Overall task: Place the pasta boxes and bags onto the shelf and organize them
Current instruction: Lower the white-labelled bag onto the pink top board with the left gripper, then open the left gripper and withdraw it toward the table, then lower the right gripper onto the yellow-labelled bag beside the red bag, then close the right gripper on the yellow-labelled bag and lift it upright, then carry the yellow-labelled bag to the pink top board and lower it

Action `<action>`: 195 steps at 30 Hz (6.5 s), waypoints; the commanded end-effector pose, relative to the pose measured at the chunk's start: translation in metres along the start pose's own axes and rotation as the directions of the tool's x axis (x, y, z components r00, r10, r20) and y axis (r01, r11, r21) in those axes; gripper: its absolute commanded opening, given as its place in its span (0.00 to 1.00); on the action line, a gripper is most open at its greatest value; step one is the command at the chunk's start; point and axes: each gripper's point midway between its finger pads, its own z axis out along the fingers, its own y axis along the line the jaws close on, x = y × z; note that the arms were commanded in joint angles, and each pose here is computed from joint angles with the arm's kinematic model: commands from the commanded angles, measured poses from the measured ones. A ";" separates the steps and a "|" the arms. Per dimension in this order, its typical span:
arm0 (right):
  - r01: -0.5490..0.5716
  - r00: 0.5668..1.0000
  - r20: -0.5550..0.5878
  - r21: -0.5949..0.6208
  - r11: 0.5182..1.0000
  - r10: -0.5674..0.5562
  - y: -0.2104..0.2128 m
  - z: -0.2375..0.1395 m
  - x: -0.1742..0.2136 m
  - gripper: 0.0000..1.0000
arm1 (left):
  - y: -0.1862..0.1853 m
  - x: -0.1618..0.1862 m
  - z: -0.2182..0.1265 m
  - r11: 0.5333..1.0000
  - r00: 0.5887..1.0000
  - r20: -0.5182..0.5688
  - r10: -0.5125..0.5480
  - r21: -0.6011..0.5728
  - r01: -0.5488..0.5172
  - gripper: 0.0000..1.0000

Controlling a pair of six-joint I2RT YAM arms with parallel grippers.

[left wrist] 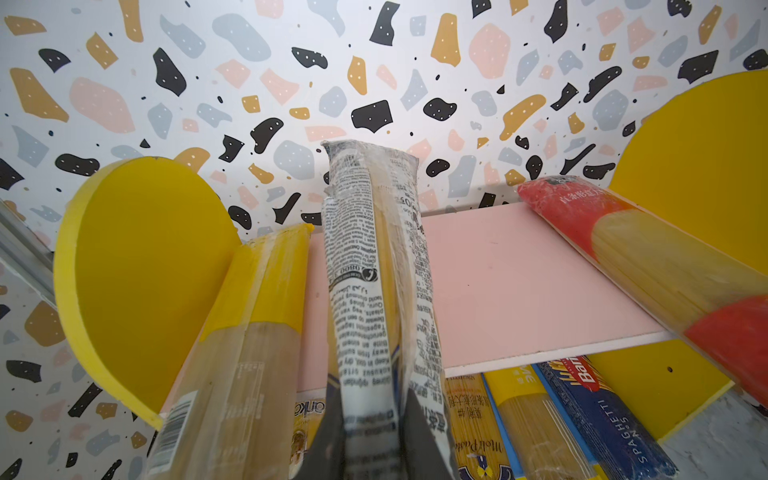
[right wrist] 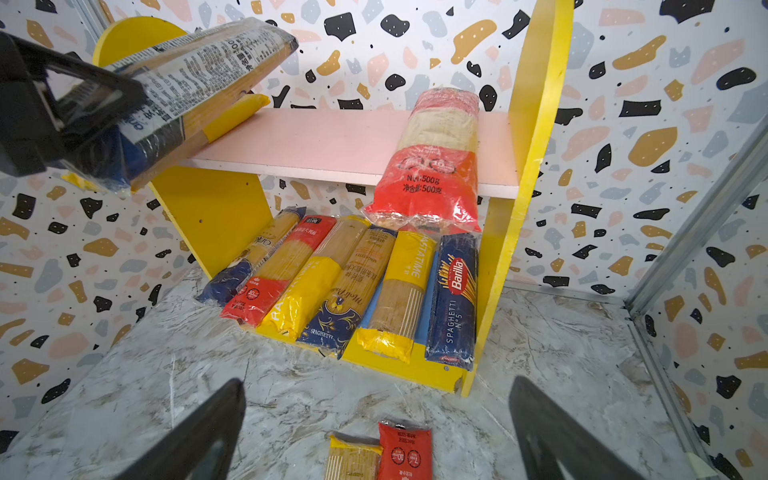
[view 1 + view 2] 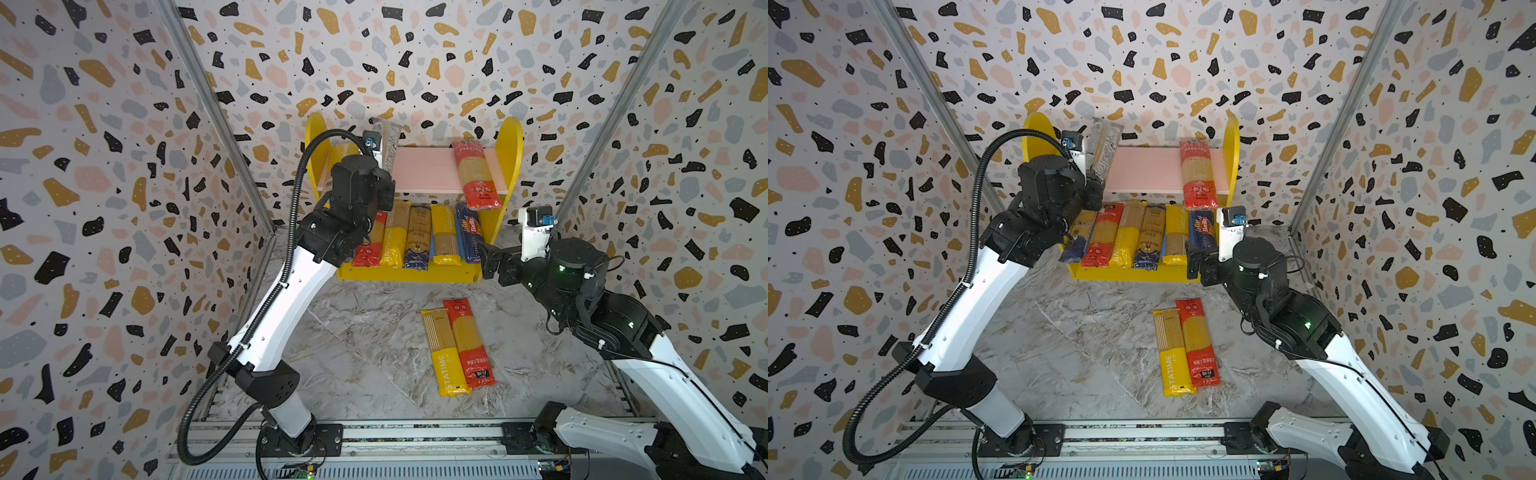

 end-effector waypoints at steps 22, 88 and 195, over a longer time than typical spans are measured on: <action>-0.020 0.999 -0.033 -0.001 1.000 0.020 -0.022 0.024 0.012 0.99 | 0.016 -0.057 0.020 0.962 0.938 0.226 -0.264 0.134 0.238 0.47; -0.133 0.682 -0.725 0.007 0.991 0.097 0.075 0.005 0.407 0.99 | -0.058 0.357 -0.173 0.914 0.892 -0.357 -0.277 0.189 0.359 0.89; -0.032 0.925 0.374 -0.105 0.994 0.069 0.099 0.067 -0.192 0.20 | 0.000 0.169 -0.176 0.981 0.980 -0.029 -0.196 -0.001 0.196 0.99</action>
